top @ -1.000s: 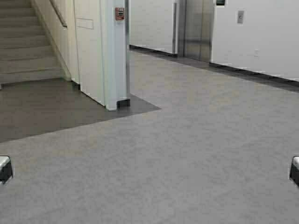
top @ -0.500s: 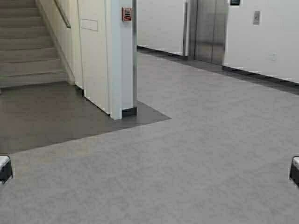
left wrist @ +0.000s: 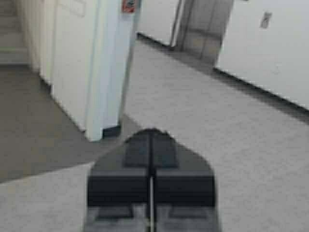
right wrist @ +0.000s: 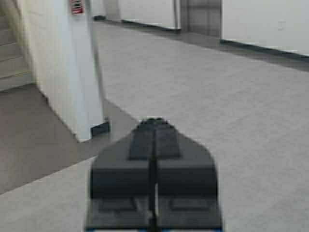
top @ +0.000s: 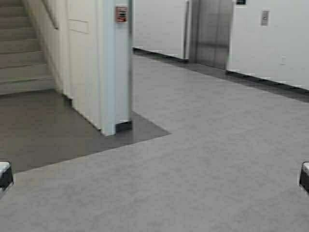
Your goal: Navigate to elevator, push the call button, then enter the elevator
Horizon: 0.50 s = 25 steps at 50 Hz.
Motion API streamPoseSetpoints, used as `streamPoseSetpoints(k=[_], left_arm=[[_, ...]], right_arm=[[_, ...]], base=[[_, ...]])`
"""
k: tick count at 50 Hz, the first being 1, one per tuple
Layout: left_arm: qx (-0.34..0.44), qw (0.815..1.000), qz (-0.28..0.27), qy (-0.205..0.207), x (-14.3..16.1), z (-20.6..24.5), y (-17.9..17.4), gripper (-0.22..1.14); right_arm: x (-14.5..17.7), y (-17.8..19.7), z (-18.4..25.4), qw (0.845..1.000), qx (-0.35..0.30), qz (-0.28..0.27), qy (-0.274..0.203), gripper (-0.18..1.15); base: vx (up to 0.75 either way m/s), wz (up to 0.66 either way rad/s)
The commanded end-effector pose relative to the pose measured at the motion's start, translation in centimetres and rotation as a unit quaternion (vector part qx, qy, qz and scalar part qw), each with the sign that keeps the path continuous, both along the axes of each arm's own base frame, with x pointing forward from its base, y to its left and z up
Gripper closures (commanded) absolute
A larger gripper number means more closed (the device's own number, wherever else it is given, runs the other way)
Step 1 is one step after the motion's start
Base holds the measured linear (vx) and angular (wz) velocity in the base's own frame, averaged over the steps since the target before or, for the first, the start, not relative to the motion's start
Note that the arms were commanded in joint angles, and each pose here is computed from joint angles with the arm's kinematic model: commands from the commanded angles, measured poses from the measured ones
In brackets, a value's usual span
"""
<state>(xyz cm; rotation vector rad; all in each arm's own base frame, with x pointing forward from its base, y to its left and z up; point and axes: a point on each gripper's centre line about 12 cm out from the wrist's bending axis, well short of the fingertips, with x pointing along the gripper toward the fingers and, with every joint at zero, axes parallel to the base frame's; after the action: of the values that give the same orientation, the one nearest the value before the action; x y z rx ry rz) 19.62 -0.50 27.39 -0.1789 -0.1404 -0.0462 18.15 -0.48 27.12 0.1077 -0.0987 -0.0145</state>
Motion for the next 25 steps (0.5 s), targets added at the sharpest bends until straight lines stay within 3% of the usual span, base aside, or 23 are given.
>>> streamPoseSetpoints(k=[1, 25], left_arm=[[0.001, 1.000, 0.001, -0.009, 0.00, 0.46, 0.04, 0.89], [0.007, 1.000, 0.002, -0.006, 0.16, 0.40, 0.04, 0.89]], right_arm=[[0.23, 0.05, 0.24, 1.000, 0.000, 0.002, -0.002, 0.92], [0.31, 0.05, 0.67, 1.000, 0.002, 0.002, -0.008, 0.92]], base=[[0.72, -0.38], [0.69, -0.24]])
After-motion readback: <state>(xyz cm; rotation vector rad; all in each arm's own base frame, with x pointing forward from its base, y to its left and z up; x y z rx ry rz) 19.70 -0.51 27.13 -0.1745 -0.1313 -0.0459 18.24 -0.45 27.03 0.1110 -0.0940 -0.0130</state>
